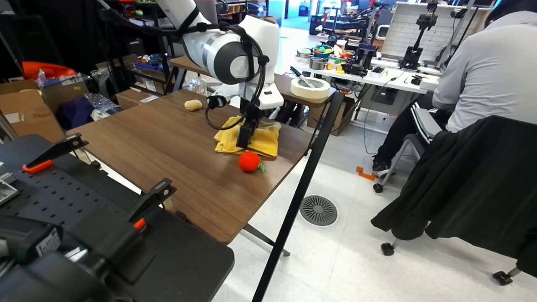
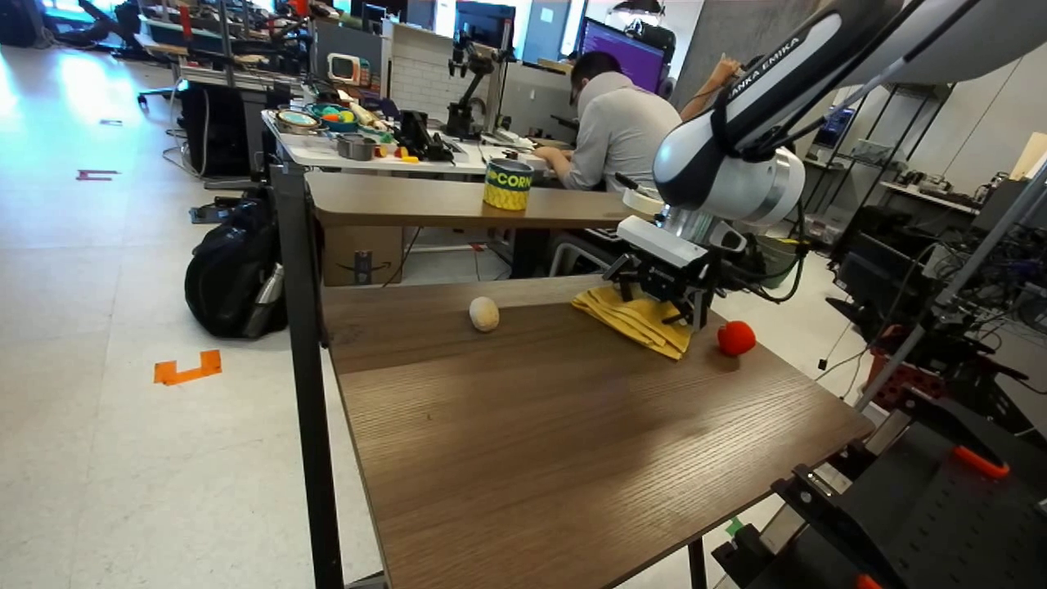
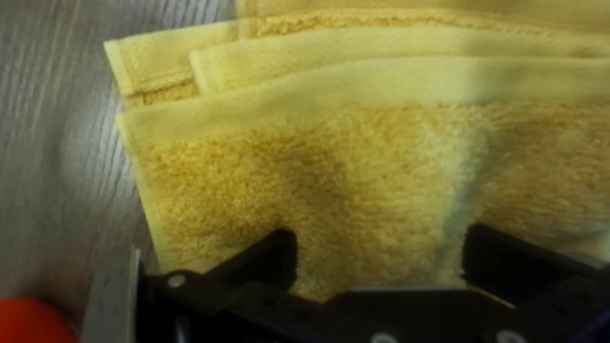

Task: Use the yellow towel to wipe the table, then move the brown object to the right corner closest to you

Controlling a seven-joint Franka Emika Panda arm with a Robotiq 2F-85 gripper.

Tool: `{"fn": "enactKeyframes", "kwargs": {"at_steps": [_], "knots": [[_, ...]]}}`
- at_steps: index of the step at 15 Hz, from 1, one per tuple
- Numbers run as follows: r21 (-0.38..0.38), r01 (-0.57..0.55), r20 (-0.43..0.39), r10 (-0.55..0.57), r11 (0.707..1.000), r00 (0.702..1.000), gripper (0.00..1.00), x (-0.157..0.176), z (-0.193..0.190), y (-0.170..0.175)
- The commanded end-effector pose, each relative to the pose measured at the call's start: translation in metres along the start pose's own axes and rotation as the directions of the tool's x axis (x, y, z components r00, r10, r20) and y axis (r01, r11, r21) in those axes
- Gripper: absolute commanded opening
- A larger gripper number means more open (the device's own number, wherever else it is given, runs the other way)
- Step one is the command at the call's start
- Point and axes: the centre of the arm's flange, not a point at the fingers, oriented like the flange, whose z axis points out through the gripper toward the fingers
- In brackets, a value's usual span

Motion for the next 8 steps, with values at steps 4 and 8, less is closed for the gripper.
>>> {"fn": "enactKeyframes", "kwargs": {"at_steps": [4, 8], "knots": [[-0.029, -0.023, 0.005, 0.023, 0.999, 1.0, 1.0, -0.038, 0.047, 0.012], [-0.015, 0.2, 0.03, -0.2, 0.98, 0.979, 1.0, -0.116, 0.03, -0.004]]}}
